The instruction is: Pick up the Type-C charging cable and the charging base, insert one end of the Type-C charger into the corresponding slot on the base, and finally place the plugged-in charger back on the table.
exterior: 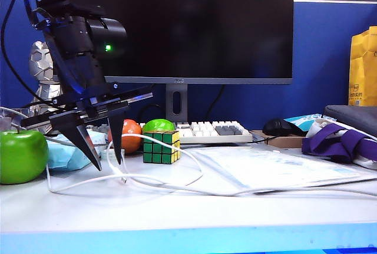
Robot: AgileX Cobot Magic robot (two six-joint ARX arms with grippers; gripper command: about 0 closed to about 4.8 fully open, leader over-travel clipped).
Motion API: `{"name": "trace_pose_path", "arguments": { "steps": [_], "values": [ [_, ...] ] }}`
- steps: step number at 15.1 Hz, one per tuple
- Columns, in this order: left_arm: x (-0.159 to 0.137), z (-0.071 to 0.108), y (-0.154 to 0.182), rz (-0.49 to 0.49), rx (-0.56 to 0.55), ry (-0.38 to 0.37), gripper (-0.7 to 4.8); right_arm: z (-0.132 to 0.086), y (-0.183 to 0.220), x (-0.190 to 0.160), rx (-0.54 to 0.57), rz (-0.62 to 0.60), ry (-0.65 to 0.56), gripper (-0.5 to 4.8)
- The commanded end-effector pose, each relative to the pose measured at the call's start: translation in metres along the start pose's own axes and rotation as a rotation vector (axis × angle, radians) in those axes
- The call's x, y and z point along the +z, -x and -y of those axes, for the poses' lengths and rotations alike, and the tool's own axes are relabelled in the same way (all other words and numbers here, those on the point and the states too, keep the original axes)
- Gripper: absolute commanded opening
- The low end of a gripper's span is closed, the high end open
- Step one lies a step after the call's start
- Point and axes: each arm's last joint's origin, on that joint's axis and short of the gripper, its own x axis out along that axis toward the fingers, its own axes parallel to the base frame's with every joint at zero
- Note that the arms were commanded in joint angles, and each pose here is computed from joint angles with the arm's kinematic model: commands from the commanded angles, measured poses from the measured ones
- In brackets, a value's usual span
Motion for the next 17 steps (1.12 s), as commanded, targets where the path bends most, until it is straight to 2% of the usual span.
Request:
{"name": "trace_pose_path", "arguments": {
  "steps": [1, 5, 10, 14, 17],
  "values": [
    [0.002, 0.0, -0.005, 0.0, 0.003, 0.021, 1.43, -0.002, 0.003, 0.003, 0.002, 0.025, 0.013, -0.04],
    [0.002, -0.001, -0.016, -0.034, 0.02, 0.064, 1.42, -0.002, 0.003, 0.003, 0.007, 0.025, 0.013, -0.04],
    [0.002, 0.001, -0.017, -0.057, -0.022, 0.123, 1.42, -0.002, 0.003, 0.003, 0.008, 0.026, 0.013, -0.04],
    [-0.007, 0.012, -0.021, -0.066, -0.016, 0.095, 1.43, -0.002, 0.003, 0.003, 0.008, 0.026, 0.013, -0.04],
    [-0.006, 0.012, -0.021, -0.052, -0.011, 0.111, 1.42, -0.002, 0.003, 0.003, 0.009, 0.026, 0.013, -0.04]
  ]
}}
